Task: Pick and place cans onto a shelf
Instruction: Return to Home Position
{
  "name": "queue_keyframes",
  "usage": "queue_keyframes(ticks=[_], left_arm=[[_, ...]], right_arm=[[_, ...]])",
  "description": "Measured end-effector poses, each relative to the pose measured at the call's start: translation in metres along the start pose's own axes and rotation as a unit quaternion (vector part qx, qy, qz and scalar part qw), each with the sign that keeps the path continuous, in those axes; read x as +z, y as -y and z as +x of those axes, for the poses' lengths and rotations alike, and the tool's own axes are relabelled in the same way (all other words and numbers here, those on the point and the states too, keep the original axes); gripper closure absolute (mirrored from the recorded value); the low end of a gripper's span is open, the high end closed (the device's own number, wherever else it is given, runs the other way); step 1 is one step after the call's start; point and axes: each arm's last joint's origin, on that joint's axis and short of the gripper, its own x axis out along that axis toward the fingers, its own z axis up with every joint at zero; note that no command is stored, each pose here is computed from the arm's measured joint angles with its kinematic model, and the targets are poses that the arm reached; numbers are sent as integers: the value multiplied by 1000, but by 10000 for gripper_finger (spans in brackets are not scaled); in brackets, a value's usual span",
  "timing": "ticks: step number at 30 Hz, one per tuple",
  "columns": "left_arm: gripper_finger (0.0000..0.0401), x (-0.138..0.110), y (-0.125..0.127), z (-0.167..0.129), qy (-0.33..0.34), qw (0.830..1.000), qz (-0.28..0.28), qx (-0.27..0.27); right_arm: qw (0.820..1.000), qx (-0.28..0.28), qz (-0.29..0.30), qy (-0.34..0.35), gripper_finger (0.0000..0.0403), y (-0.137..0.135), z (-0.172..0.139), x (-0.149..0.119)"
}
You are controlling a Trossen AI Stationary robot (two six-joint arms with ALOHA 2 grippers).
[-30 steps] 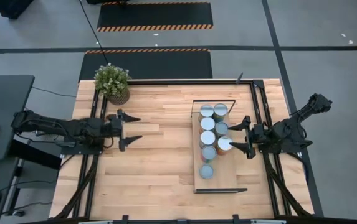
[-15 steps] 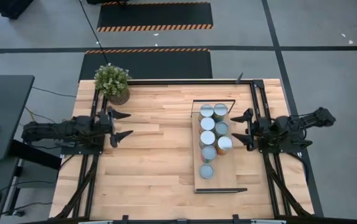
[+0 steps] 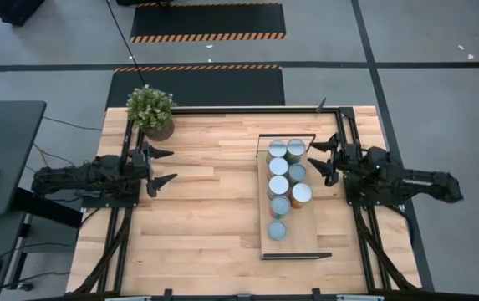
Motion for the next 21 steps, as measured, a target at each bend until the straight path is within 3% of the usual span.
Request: queue_keyframes(ticks=[5, 12, 21], left_arm=[[16, -24, 4, 11, 39, 998, -12, -38], [16, -23, 7, 10, 51, 996, 7, -76], [16, -27, 8, 11, 33, 993, 77, -85]], right_arm=[[1000, -2, 7, -1, 138, 11, 0, 1], [999, -5, -42, 0, 142, 21, -3, 2], [995, -98, -15, 7, 142, 30, -4, 3]])
